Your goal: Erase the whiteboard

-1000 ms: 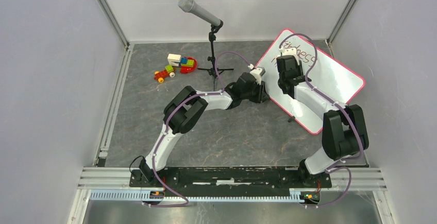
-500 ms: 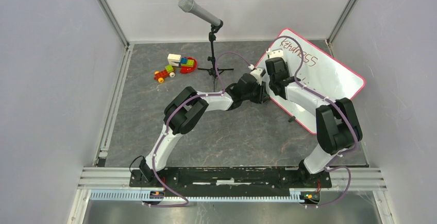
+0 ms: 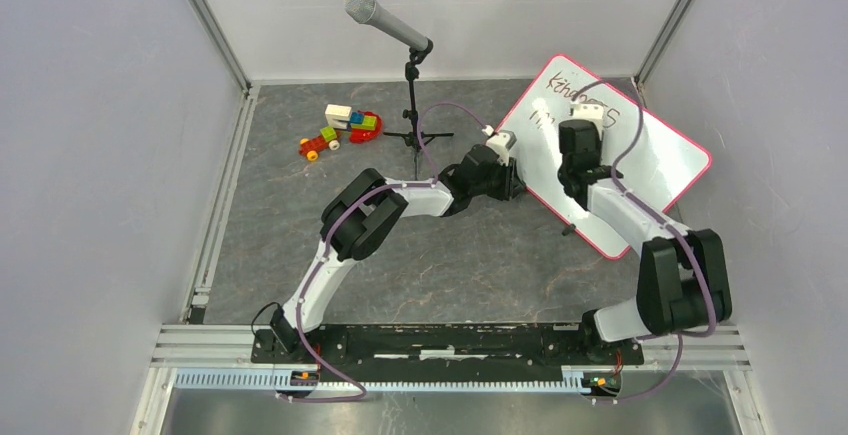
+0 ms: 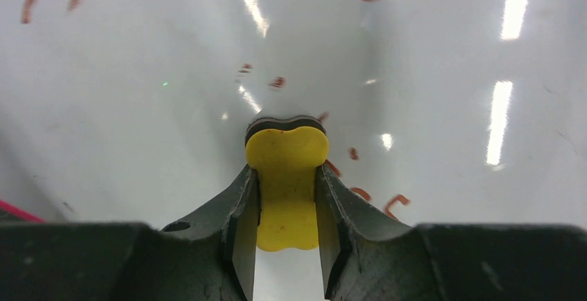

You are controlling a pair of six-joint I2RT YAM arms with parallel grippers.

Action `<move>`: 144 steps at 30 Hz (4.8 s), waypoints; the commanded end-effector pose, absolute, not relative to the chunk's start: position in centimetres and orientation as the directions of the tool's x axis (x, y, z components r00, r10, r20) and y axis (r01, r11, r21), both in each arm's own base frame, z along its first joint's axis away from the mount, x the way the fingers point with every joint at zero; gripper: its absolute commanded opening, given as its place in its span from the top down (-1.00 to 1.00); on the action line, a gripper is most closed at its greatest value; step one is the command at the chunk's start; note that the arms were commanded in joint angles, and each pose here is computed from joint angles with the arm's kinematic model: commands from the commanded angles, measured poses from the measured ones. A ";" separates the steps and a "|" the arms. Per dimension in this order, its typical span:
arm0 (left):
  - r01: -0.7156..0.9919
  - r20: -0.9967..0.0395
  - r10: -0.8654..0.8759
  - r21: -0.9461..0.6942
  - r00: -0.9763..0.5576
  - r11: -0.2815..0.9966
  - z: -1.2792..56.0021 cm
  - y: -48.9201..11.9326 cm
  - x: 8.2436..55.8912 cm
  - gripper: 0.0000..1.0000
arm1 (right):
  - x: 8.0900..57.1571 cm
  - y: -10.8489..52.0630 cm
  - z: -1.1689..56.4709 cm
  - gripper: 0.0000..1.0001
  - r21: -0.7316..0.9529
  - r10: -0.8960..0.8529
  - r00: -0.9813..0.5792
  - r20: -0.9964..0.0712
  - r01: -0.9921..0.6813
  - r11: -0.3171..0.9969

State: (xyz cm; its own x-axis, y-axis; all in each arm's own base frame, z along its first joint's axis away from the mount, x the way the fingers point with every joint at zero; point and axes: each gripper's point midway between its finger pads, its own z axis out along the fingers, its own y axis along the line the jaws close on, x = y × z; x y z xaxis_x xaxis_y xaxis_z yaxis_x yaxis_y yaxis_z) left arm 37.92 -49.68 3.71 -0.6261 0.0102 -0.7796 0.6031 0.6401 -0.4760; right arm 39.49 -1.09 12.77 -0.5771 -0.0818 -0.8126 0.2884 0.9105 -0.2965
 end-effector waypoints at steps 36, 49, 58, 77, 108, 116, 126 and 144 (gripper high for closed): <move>0.518 -0.778 -0.067 -0.477 -0.625 0.710 1.9 -48.6 40.0 0.95 | 41.5 -5.4 15.8 0.36 -0.211 0.040 -0.481 -0.876 0.456 0.864; 0.529 -0.780 -0.061 -0.476 -0.622 0.703 2.0 -48.7 39.8 0.95 | 37.1 -7.4 16.0 0.34 -0.150 0.092 -0.447 -0.890 0.477 0.866; 0.522 -0.785 -0.071 -0.473 -0.615 0.709 2.0 -48.5 39.9 0.95 | 46.4 -0.8 17.8 0.34 -0.098 0.060 -0.457 -0.888 0.314 0.944; 0.520 -0.787 -0.073 -0.472 -0.613 0.712 2.1 -48.6 39.9 0.95 | 38.9 -7.9 15.3 0.32 -0.203 0.082 -0.484 -0.871 0.507 0.837; 0.524 -0.788 -0.072 -0.472 -0.611 0.709 2.2 -48.7 40.0 0.95 | 34.6 -7.9 12.8 0.32 -0.243 0.056 -0.475 -0.878 0.544 0.803; 0.524 -0.786 -0.071 -0.473 -0.614 0.708 2.1 -48.7 39.9 0.95 | 31.2 -11.2 14.8 0.32 -0.227 0.078 -0.392 -0.916 0.670 0.707; 0.524 -0.786 -0.070 -0.472 -0.614 0.709 2.1 -48.8 40.0 0.95 | 35.0 -7.3 13.7 0.32 -0.160 0.061 -0.393 -0.917 0.505 0.848; 0.521 -0.785 -0.069 -0.472 -0.616 0.711 2.0 -48.8 40.0 0.95 | 48.8 1.7 18.8 0.32 -0.253 -0.112 -0.388 -0.915 0.333 0.908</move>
State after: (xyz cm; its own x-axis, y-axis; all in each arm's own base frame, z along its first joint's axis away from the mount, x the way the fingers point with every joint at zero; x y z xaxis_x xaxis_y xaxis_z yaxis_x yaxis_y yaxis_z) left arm 38.73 -50.02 3.83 -0.5918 -0.0385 -0.8051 0.5961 0.6515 -0.4693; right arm 46.12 2.16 15.08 -0.4360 -0.0739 -0.8969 0.2975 0.9288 -0.2211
